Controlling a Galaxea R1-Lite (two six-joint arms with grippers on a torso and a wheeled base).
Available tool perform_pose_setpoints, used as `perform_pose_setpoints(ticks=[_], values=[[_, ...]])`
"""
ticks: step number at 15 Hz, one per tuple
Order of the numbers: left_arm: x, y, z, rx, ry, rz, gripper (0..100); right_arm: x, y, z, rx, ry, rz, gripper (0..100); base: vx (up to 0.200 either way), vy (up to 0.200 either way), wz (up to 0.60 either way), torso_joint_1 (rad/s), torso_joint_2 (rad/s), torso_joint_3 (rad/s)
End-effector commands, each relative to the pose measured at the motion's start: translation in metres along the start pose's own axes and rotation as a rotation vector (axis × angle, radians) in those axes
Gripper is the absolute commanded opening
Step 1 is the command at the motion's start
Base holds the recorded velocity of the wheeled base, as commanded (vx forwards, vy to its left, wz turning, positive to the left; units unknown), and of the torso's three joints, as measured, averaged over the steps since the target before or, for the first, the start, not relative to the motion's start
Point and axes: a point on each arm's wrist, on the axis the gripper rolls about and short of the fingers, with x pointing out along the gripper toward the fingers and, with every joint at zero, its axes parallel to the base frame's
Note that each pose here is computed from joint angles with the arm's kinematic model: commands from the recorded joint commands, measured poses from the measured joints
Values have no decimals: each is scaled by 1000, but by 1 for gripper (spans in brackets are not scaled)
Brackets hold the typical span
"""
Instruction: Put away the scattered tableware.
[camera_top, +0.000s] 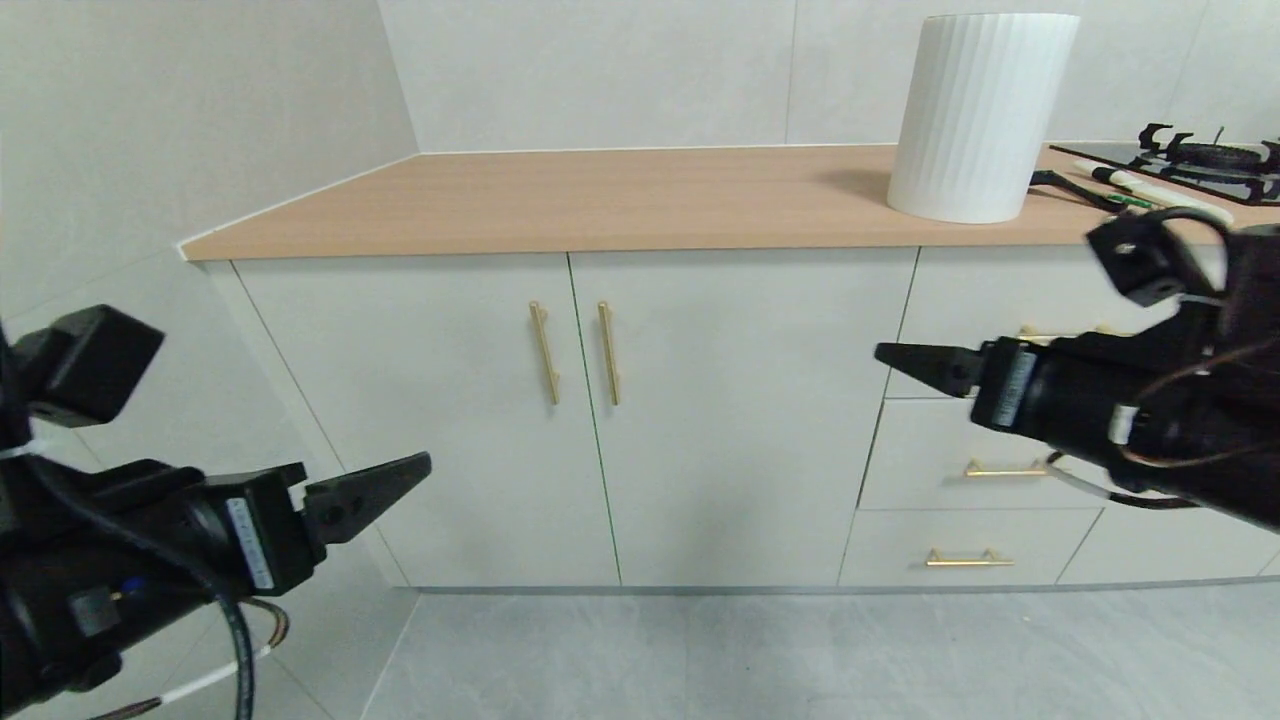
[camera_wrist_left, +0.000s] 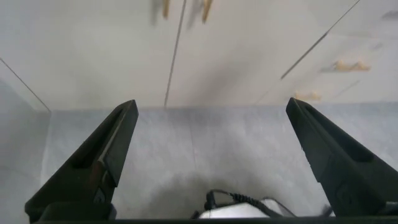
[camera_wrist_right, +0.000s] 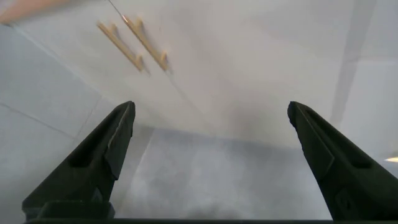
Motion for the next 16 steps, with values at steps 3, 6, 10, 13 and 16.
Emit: perform_pose_setpoints(ticks=[3, 6, 10, 13, 16], values=[[-88, 37, -31, 129, -239, 10, 100, -173, -34, -7, -170, -334, -99, 100, 0, 0, 0, 0, 0, 0], [-131, 50, -52, 146, -404, 39, 100, -236, -43, -35, -258, -390, -231, 100, 0, 0, 0, 0, 0, 0], [-171, 57, -88, 144, -501, 77, 100, -287, -41, -84, -334, -466, -315, 100, 0, 0, 0, 0, 0, 0], [-177, 55, -99, 153, -525, 101, 100, -287, -41, -84, -333, -483, -361, 100, 0, 0, 0, 0, 0, 0], [-178, 51, -100, 136, -552, 222, 100, -291, -35, -100, -355, -546, -457, 100, 0, 0, 0, 0, 0, 0]])
